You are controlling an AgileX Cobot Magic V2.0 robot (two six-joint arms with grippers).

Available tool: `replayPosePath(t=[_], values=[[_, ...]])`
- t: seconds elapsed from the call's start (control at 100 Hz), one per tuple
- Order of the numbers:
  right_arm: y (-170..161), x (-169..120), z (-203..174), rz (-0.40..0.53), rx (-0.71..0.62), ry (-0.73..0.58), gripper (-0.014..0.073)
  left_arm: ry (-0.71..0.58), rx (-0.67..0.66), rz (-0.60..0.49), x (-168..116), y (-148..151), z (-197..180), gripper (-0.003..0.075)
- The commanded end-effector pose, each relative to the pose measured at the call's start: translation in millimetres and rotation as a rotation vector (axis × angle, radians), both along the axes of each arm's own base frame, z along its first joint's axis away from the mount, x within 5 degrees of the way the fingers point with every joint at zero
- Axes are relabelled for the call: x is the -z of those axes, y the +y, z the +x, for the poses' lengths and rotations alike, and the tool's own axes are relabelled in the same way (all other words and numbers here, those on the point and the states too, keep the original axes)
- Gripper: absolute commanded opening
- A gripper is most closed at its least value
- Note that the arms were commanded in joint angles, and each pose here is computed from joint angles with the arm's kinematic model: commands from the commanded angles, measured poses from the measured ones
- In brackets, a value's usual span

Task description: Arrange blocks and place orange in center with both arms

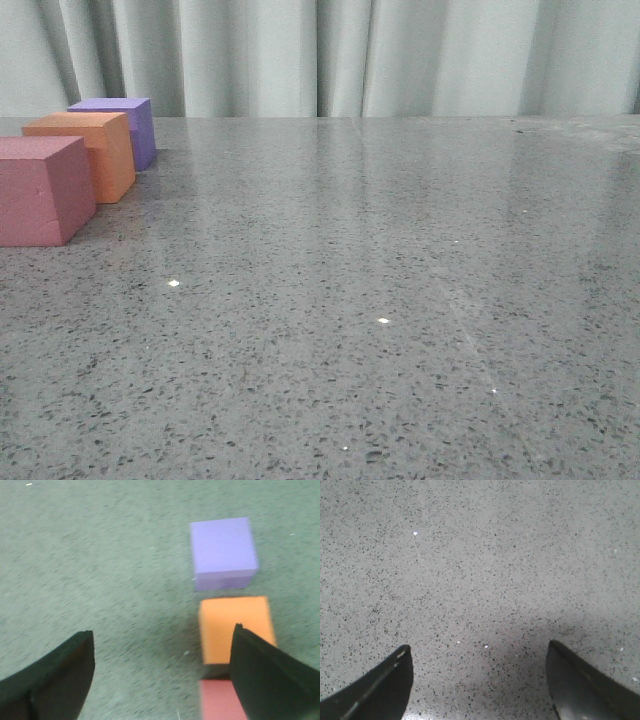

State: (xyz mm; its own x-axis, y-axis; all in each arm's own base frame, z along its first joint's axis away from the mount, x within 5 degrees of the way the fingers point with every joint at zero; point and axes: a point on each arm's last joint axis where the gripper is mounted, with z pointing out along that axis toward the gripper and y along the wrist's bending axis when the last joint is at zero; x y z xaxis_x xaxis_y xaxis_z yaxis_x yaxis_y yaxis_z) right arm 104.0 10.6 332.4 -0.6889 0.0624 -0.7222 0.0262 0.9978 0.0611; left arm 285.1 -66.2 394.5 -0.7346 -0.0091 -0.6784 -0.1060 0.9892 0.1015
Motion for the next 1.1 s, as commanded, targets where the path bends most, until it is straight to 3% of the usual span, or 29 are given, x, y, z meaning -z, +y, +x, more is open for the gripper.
replayPosePath(t=[0.0,0.26,0.51,0.72,1.09], values=[[-1,-10,2,-0.006,-0.004,-0.068,0.0549,-0.101,-0.016,0.002,-16,18,-19,0.0536],[-1,-10,2,-0.006,-0.005,-0.07,0.0549,-0.148,-0.068,-0.059,0,51,-77,0.0536],[0,-10,2,-0.002,-0.005,-0.069,0.0549,-0.183,-0.045,-0.173,12,55,-133,0.0536],[1,-10,2,0.014,-0.009,-0.065,0.0549,-0.201,-0.041,-0.195,36,62,-171,0.0536],[3,-10,2,0.039,-0.014,-0.061,0.0549,-0.161,-0.041,-0.2,72,66,-197,0.0536]])
